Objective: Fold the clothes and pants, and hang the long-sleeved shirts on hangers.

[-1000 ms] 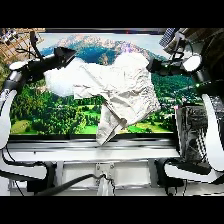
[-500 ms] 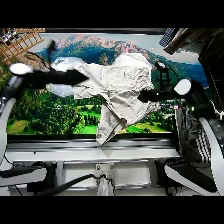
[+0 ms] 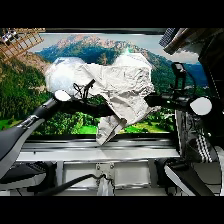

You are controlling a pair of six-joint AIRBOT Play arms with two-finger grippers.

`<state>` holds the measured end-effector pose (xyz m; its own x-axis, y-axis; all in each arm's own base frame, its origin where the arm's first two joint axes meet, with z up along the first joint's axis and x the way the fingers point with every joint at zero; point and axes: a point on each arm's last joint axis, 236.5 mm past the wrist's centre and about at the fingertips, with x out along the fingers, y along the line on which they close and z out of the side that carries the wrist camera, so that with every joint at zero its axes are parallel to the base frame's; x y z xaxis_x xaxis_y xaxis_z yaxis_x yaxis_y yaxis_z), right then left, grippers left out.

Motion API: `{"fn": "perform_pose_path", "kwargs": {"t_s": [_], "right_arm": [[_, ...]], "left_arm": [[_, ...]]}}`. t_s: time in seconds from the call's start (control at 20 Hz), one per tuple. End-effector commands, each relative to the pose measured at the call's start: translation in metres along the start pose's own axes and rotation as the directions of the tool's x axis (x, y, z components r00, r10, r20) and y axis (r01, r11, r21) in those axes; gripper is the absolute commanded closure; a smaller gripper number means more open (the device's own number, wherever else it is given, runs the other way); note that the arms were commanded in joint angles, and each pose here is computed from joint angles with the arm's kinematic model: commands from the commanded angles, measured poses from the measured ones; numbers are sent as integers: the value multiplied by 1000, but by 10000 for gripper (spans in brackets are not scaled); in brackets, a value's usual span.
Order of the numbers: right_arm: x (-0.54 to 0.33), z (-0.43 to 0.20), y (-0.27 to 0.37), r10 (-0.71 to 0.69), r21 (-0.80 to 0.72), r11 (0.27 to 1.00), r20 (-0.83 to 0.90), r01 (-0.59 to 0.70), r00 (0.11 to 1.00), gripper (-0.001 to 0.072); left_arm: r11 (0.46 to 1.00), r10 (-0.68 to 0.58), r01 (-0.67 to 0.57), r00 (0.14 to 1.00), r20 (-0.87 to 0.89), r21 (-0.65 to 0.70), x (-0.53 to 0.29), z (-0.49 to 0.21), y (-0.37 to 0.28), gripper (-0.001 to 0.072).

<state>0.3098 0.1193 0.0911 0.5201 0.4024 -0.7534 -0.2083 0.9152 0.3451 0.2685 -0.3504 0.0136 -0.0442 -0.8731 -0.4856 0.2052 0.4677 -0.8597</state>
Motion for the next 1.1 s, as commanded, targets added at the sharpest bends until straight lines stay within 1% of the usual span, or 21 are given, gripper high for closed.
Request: {"fn": "perform_pose_path", "kwargs": {"t_s": [0.0, 0.15, 0.25, 0.35, 0.5, 0.55, 0.6, 0.7, 0.75, 0.8, 0.95, 1.0, 1.05], "right_arm": [[-16, 4, 3, -8, 8, 1000, 49, 8, 999, 310], [-21, 5, 5, -5, 11, 1000, 62, 4, 998, 310], [-24, 5, 6, -3, 8, 1000, 69, 3, 998, 310], [-27, 6, 7, -2, 4, 1000, 78, 2, 997, 310], [-30, 6, 9, 0, 0, 1000, 84, 0, 996, 310], [-31, 6, 9, 1, 0, 1000, 87, -1, 996, 310], [-31, 6, 9, 0, -1, 1000, 87, 0, 996, 310], [-31, 6, 9, 0, -1, 1000, 86, 0, 996, 310], [-31, 6, 9, 0, -1, 1000, 86, 0, 996, 310], [-31, 6, 9, -1, -1, 1000, 86, 1, 996, 310], [-31, 3, -4, -54, -28, 998, 75, 56, 996, 310], [-32, 0, -11, -87, -44, 995, 64, 90, 994, 310], [-32, -2, -18, -116, -59, 991, 53, 119, 992, 310]], "left_arm": [[992, -37, 42, 998, 51, -119, 29, 6, -1, 219], [981, -48, 50, 999, 13, -187, 51, -5, 8, 220], [976, -27, 28, 1000, 4, -216, 62, -8, 22, 221], [970, -9, 13, 1000, 18, -244, 66, -4, 34, 257], [960, 13, 7, 997, 70, -280, 70, 10, 44, 259], [955, 8, 18, 996, 85, -296, 72, 15, 44, 317], [952, -3, 31, 996, 94, -304, 74, 19, 43, 422], [951, -22, 57, 993, 117, -305, 74, 25, 40, 532], [955, -33, 67, 992, 119, -291, 72, 27, 37, 647], [960, -55, 81, 993, 106, -269, 70, 25, 34, 698], [962, -158, 150, 987, -18, -229, 43, 7, 18, 701], [965, -171, 156, 984, -57, -211, 24, 3, 17, 702], [971, -154, 137, 985, -74, -197, 3, 3, 20, 702]]}}
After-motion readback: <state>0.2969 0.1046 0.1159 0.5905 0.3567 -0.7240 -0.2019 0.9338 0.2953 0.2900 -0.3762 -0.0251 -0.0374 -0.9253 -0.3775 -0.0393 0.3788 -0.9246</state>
